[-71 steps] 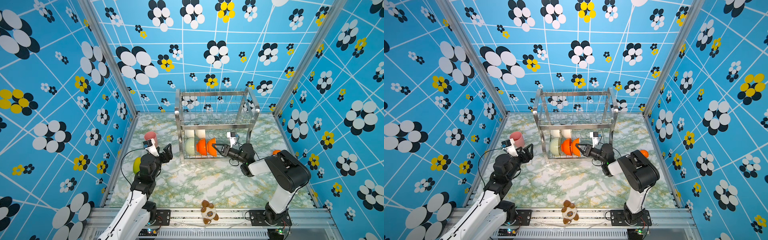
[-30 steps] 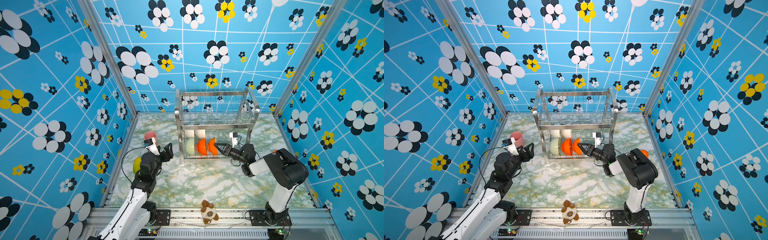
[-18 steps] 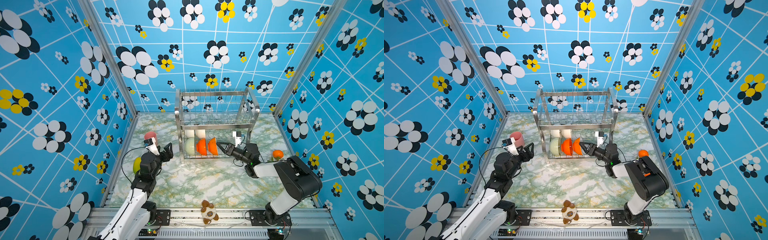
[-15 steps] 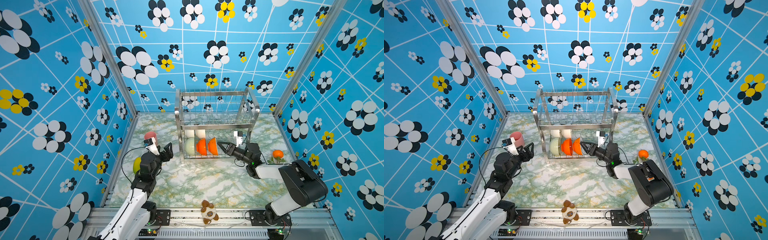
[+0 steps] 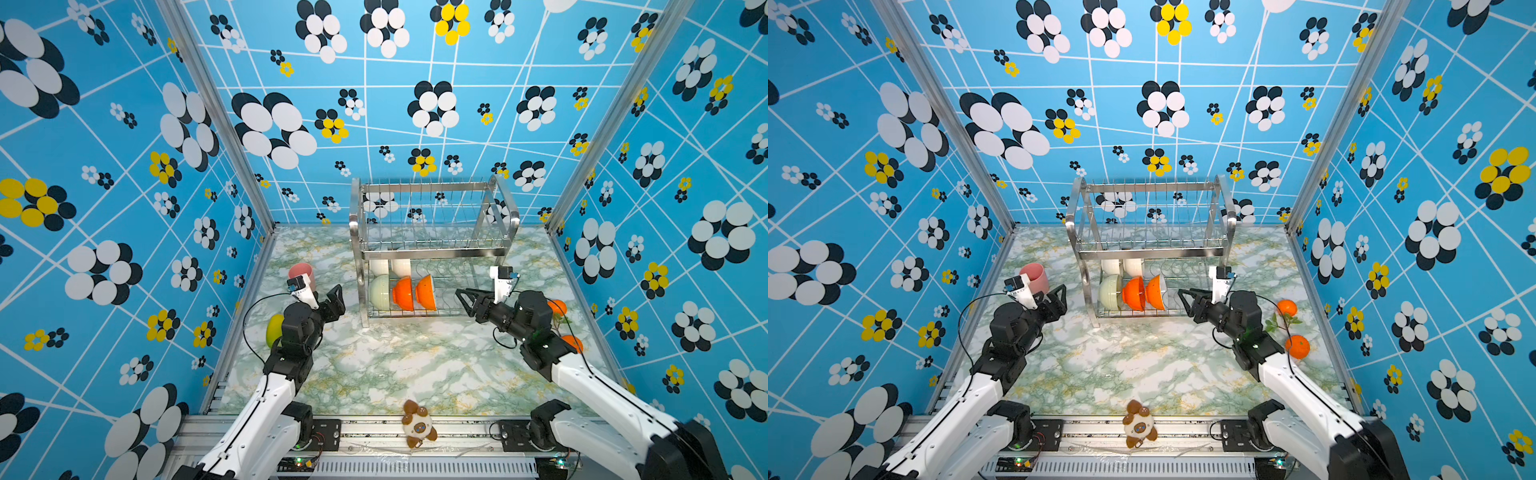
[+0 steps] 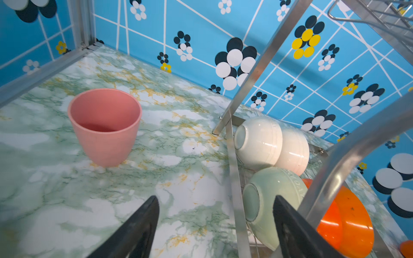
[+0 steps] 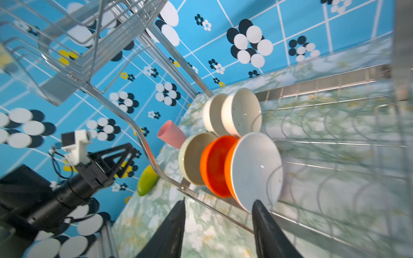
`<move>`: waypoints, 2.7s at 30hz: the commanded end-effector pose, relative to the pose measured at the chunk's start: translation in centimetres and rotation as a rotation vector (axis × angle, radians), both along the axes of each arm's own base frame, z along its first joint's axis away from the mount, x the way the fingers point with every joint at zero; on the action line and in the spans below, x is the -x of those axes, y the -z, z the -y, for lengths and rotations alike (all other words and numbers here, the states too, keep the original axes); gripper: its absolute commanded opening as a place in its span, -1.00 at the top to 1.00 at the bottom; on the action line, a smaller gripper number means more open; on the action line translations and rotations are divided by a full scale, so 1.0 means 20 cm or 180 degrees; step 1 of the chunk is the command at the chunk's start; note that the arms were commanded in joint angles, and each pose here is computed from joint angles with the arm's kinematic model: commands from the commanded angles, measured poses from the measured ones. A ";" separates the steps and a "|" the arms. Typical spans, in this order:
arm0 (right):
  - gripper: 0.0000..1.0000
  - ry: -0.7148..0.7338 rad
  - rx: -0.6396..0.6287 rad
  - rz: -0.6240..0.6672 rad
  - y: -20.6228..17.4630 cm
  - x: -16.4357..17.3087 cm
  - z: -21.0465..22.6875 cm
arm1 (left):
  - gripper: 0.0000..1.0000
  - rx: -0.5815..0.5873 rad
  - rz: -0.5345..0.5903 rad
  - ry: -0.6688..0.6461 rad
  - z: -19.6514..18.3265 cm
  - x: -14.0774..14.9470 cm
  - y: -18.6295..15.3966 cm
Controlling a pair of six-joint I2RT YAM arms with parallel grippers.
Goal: Load bowls into a dish rack
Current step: Reset both arms
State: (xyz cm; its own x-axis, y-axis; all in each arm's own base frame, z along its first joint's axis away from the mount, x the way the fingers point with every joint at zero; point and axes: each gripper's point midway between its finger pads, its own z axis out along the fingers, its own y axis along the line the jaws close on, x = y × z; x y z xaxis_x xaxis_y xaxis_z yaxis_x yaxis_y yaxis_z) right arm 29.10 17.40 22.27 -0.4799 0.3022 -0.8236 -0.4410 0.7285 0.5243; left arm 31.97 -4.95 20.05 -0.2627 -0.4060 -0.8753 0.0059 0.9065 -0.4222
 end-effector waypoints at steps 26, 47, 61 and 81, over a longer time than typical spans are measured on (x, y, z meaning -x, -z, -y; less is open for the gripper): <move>-0.18 0.2891 0.1707 -0.0078 0.22 0.15 0.98 | -0.98 -0.1200 -0.0019 -0.0783 -0.43 -0.19 0.16; -0.23 0.2676 0.2180 0.0185 0.42 -0.36 1.01 | -0.98 -0.1485 -0.0267 -0.0293 -0.28 -0.38 0.52; -0.41 0.2383 0.1873 0.0154 0.63 -0.50 1.04 | -0.98 -0.1482 -0.0260 -0.0294 -0.28 -0.38 0.52; -0.99 0.2423 0.1876 0.0162 0.63 -0.50 1.05 | -0.98 -0.1472 -0.0259 -0.0286 -0.28 -0.38 0.52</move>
State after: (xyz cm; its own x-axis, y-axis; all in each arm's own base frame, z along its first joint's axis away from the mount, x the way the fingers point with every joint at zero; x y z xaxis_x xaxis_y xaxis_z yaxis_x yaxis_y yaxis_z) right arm 38.95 -3.55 9.29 -0.3087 0.0511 -0.9498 0.2505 0.9677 -0.0294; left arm 38.96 0.80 8.62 -0.3548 -0.0147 -0.9348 -0.1089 0.9937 0.0257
